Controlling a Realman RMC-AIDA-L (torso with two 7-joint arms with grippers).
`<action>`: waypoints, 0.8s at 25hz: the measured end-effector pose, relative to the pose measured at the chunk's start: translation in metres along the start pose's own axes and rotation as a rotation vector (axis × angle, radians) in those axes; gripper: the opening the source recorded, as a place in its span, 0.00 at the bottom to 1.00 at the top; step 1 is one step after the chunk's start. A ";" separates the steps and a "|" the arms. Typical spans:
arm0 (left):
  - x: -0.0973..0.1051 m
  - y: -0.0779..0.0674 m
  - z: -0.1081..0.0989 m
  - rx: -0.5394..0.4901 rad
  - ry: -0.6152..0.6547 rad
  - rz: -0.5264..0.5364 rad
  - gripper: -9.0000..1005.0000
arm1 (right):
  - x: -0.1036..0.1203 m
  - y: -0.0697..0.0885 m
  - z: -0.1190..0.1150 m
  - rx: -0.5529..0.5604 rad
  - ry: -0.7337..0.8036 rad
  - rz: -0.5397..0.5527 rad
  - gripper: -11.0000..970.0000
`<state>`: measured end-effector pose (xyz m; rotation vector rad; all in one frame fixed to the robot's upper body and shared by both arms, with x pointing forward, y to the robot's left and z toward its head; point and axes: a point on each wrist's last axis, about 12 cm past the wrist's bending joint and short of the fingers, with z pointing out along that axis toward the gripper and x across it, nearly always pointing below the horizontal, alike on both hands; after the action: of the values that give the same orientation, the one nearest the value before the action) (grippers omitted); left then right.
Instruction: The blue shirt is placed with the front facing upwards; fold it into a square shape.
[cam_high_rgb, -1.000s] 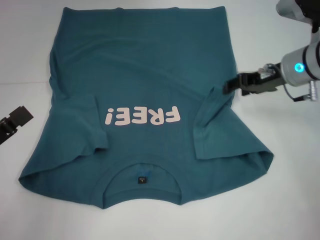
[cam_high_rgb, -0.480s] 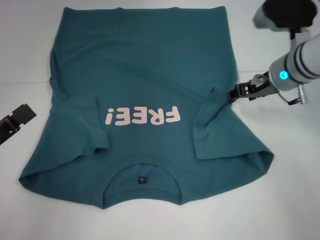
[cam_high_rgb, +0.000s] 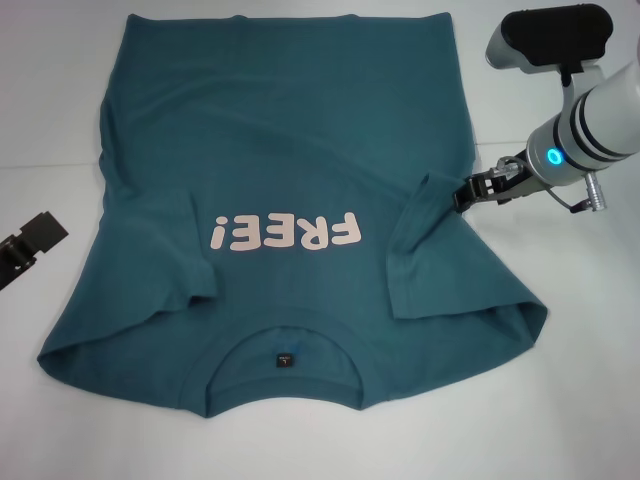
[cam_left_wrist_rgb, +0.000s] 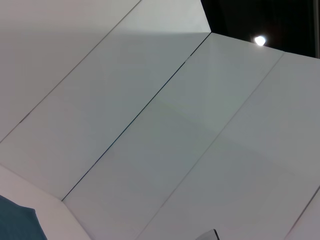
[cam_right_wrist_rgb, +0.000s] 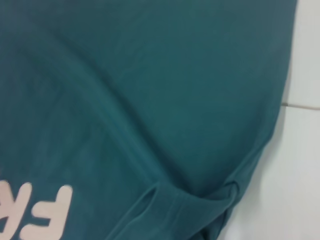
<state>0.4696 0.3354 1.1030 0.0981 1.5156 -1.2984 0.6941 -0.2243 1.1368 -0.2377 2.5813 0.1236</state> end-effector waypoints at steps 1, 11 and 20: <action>0.000 0.000 0.000 0.000 0.000 0.000 0.76 | 0.000 -0.001 0.001 0.005 -0.006 0.000 0.64; 0.000 -0.001 -0.002 -0.001 -0.011 -0.003 0.76 | 0.005 -0.002 0.016 0.056 -0.103 -0.019 0.64; 0.000 -0.002 -0.002 0.010 -0.010 -0.005 0.76 | -0.020 0.010 0.014 0.082 -0.363 -0.002 0.64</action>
<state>0.4669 0.3364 1.1039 0.0936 1.5020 -1.3089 0.7160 -0.2096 1.1361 -0.1697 2.2199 0.0536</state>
